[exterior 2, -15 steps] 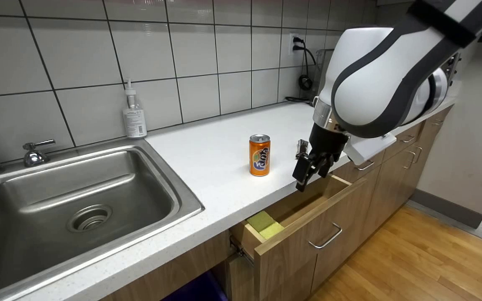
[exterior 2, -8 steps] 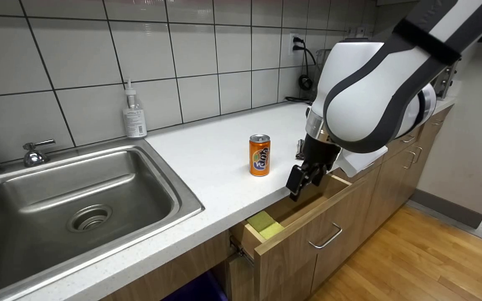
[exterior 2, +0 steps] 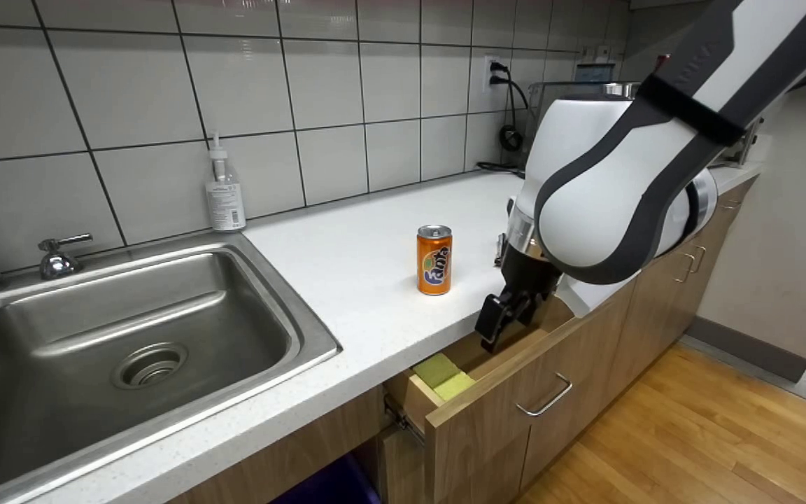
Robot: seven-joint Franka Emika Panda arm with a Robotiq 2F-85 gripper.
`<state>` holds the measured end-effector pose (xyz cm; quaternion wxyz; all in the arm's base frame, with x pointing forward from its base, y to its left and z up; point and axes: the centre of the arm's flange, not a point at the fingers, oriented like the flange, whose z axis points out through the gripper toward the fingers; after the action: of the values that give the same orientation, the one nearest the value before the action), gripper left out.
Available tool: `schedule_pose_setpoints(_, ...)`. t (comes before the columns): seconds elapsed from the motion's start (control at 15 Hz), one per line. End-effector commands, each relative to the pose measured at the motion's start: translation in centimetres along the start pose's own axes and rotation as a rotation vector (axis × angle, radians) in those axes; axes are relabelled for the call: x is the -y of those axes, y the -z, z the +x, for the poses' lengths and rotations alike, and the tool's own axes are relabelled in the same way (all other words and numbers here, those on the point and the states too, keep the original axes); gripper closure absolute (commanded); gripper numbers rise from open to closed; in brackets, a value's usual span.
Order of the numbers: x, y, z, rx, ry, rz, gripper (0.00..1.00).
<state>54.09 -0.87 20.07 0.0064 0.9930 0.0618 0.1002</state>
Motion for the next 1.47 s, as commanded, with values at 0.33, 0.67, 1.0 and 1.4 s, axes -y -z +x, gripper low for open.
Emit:
schedule_pose_setpoints(0.33, 0.7, -1.5, 0.6, 0.014, -0.019, 0.019, 0.0)
schedule_pose_setpoints(0.67, 1.2, -1.3, 0.3, 0.045, -0.028, 0.041, 0.0)
schedule_pose_setpoints(1.0, 1.0, -1.3, -0.5, 0.071, -0.05, 0.034, 0.0)
schedule_pose_setpoints(1.4, 1.1, -0.8, -1.3, 0.089, -0.08, 0.05, 0.0)
